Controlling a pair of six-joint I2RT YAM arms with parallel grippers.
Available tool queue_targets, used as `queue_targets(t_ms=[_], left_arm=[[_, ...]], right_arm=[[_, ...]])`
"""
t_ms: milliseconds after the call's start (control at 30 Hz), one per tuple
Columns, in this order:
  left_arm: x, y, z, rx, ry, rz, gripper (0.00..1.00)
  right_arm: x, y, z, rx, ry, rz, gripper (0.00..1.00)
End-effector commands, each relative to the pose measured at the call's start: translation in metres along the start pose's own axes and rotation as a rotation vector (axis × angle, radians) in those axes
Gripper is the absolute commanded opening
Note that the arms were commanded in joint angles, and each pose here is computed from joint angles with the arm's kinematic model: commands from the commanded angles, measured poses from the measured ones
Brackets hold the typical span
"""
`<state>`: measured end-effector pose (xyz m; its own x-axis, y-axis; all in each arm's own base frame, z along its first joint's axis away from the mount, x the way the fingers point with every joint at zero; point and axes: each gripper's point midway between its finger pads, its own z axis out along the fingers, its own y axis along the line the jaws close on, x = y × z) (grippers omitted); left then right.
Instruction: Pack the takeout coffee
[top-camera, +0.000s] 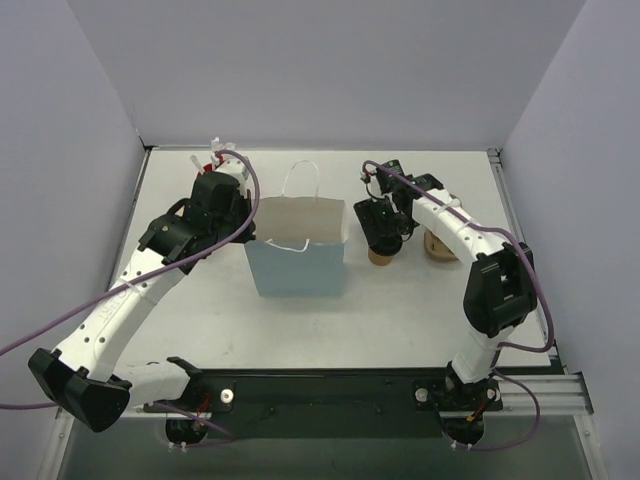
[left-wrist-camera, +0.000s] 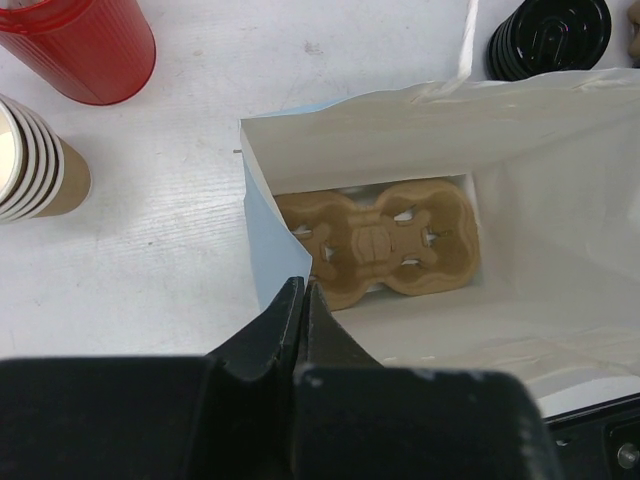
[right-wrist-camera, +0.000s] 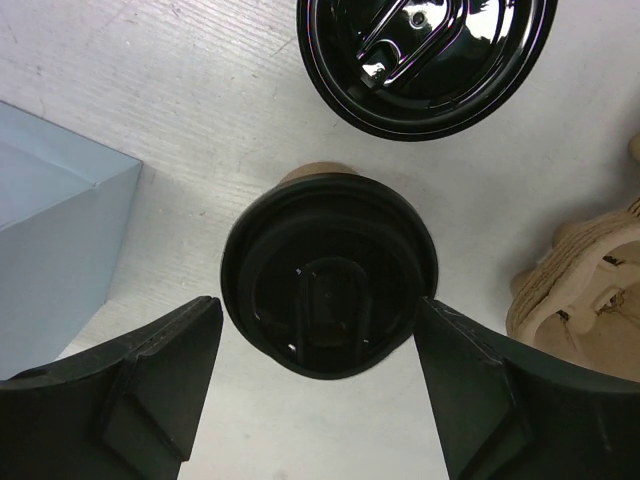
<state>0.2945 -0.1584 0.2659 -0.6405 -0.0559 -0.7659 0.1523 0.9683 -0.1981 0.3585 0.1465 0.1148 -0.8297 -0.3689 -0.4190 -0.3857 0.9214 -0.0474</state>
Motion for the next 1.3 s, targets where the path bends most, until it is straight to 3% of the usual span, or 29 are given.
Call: queue_targets(t_ms=[0, 200, 567, 1000, 1133, 1233, 1267], left_arm=[[-0.016, -0.01, -0.005, 0.026, -0.04, 0.019, 0.0], [-0.016, -0.01, -0.005, 0.021, -0.039, 0.029, 0.0], [-0.017, -0.007, -0.005, 0.005, -0.045, 0.029, 0.0], [-0.02, -0.007, -0.008, 0.003, -0.055, 0.019, 0.0], [-0.02, -0.006, -0.009, 0.0, -0.055, 0.017, 0.0], [-0.021, -0.004, -0.011, -0.01, -0.059, 0.011, 0.13], [-0.021, -0.003, -0.012, -0.016, -0.061, 0.009, 0.23]], right_arm=[[0.011, -0.008, 0.005, 0.022, 0.039, -0.036, 0.79], [0.02, -0.014, 0.009, 0.053, 0.067, -0.056, 0.78], [0.009, -0.017, -0.014, 0.07, 0.002, -0.081, 0.78], [0.023, -0.01, 0.004, 0.031, 0.065, -0.085, 0.79], [0.028, -0.014, 0.009, 0.055, 0.084, -0.083, 0.75], [0.03, -0.014, 0.011, 0.055, 0.087, -0.082, 0.69], [0.03, -0.014, 0.01, 0.053, 0.084, -0.081, 0.66]])
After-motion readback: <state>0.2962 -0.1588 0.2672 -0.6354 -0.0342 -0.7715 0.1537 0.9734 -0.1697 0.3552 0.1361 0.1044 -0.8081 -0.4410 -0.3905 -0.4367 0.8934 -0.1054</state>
